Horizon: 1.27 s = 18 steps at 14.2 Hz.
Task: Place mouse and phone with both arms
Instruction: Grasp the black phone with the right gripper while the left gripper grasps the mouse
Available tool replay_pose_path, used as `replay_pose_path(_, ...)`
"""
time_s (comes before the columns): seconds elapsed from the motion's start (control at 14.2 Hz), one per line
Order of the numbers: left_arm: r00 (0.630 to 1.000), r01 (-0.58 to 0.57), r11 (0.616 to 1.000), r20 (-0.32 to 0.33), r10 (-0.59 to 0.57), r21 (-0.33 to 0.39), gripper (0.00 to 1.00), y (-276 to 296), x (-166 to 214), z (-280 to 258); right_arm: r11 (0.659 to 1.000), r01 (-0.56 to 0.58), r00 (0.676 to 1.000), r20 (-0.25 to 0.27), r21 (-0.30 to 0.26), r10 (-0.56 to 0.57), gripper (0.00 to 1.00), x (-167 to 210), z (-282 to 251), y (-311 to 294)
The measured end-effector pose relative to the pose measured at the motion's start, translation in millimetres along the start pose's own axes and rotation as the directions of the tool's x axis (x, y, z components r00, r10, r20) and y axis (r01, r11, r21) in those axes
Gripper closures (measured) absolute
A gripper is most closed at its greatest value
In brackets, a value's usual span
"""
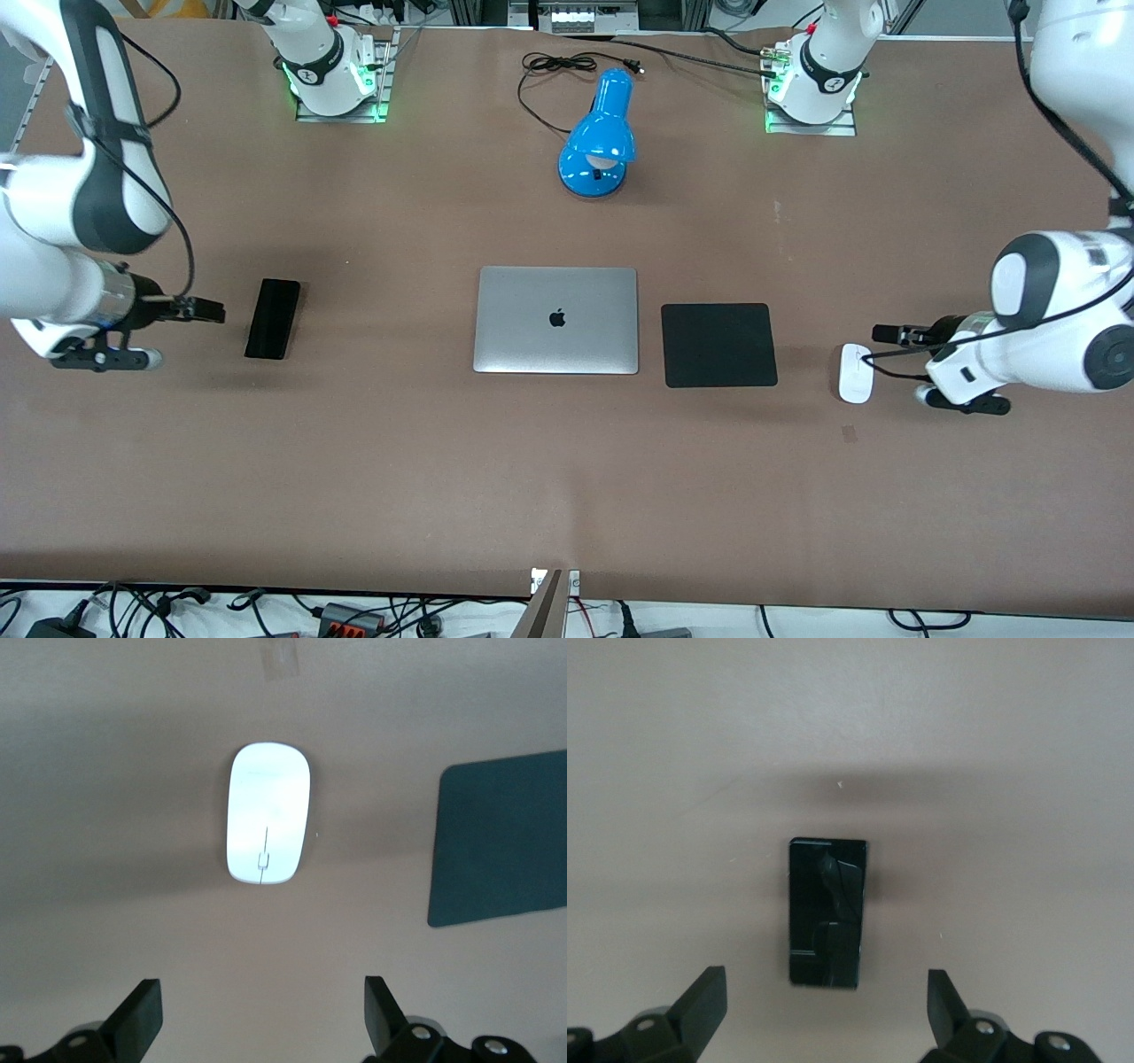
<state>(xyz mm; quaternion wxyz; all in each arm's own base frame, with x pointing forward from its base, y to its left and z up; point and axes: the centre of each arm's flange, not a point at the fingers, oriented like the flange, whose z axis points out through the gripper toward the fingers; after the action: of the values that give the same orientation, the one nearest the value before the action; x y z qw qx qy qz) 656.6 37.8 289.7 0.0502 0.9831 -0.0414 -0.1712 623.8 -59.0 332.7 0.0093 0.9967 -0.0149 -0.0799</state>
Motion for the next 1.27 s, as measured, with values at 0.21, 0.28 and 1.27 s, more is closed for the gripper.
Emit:
replay_pose_path(0.21, 1.0, -0.02, 1.0, -0.007, 0.02, 0.006, 0.0, 4, 16, 28, 1.0, -0.016, 1.0, 0.024, 0.007, 0.016, 0.0, 0, 60, 6)
replay_pose_path(0.28, 0.999, -0.038, 0.999, -0.008, 0.039, 0.037, 0.0, 7, 21, 36, 1.0, -0.026, 0.999, 0.042, 0.008, 0.026, 0.0, -2, 76, 6)
replay_pose_path(1.27, 0.996, -0.086, 0.993, -0.004, 0.087, 0.075, 0.0, 14, 50, 108, 0.995, -0.097, 0.995, 0.021, 0.018, 0.097, 0.0, -13, 167, -18)
